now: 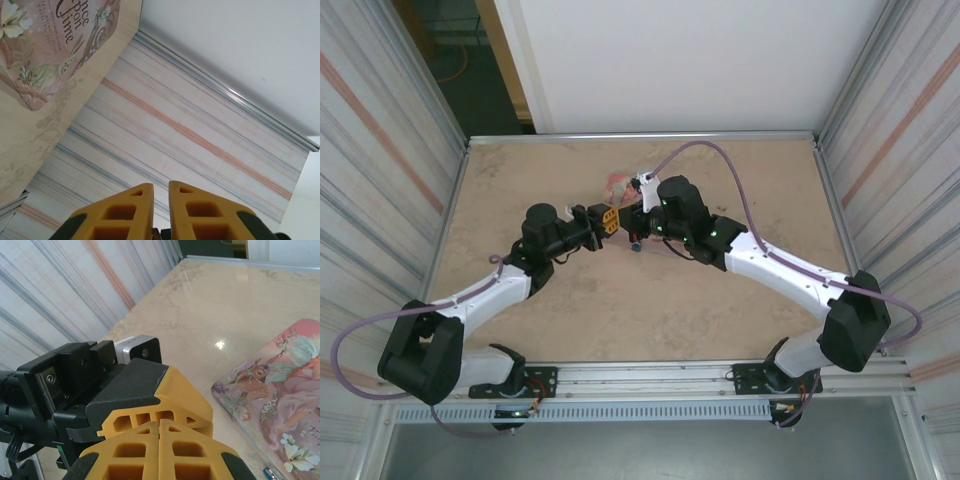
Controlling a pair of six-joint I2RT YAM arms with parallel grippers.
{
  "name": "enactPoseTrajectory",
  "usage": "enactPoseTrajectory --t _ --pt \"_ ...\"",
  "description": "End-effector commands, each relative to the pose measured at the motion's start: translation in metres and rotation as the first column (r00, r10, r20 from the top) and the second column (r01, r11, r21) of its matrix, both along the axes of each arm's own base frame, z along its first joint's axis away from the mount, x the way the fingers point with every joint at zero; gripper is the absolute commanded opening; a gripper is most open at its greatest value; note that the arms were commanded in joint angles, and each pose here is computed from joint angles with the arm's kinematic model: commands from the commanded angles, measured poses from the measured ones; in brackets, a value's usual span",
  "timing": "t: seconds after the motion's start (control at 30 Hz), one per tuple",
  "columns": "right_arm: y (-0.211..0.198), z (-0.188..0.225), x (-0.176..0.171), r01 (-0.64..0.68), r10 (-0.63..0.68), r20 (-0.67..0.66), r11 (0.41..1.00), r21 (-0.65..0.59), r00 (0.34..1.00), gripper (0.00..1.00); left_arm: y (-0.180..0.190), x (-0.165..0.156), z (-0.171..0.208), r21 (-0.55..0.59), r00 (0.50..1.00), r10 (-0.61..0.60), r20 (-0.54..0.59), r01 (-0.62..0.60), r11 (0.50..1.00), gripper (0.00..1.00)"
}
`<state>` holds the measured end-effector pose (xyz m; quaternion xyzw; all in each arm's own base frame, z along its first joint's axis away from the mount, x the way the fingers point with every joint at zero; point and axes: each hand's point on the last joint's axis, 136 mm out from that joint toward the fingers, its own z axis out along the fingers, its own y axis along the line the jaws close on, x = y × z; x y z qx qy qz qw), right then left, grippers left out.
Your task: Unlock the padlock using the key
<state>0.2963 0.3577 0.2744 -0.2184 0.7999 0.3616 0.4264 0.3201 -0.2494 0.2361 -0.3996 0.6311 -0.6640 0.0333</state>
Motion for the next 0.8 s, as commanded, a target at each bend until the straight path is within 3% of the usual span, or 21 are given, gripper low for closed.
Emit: enactPoseTrajectory --t 0.0,0.2,0.33,0.43,0.5,0.57,0.63,0.77 --pt "-0.003 0.008 -0.005 0.010 -0.011 0.009 1.000 0.025 1.000 0.00 -0.001 0.002 0.001 -0.009 1.000 0.005 0.013 -0.004 1.000 0.11" --pt "-0.006 0.011 -0.005 0.019 -0.019 0.013 0.999 0.032 1.000 0.00 -0.001 0.001 -0.001 -0.001 1.000 0.002 0.021 -0.002 1.000 0.02" --pt "-0.012 0.014 -0.003 0.032 -0.032 -0.001 0.997 0.067 1.000 0.00 0.002 0.005 0.005 0.058 0.995 0.004 0.104 -0.010 0.998 0.00" --pt "-0.019 0.017 -0.003 0.028 -0.025 -0.024 0.993 0.112 0.999 0.12 0.014 0.012 0.017 0.160 0.970 0.014 0.241 -0.053 0.986 0.00" --pt "-0.025 0.019 -0.004 0.024 -0.019 -0.037 0.990 0.140 0.999 0.21 0.023 0.015 0.029 0.243 0.937 0.008 0.349 -0.099 0.965 0.00" --pt "-0.032 0.023 -0.005 0.018 -0.009 -0.056 0.984 0.180 0.998 0.30 0.033 0.019 0.048 0.340 0.862 -0.032 0.505 -0.165 0.926 0.00" --pt "-0.039 0.027 -0.007 0.015 0.001 -0.069 0.974 0.225 0.998 0.37 0.038 0.018 0.055 0.430 0.811 -0.106 0.576 -0.190 0.882 0.00" --pt "-0.045 0.034 -0.013 -0.023 0.053 -0.090 0.951 0.308 0.995 0.46 0.038 0.012 0.075 0.515 0.657 -0.238 0.715 -0.265 0.815 0.00"
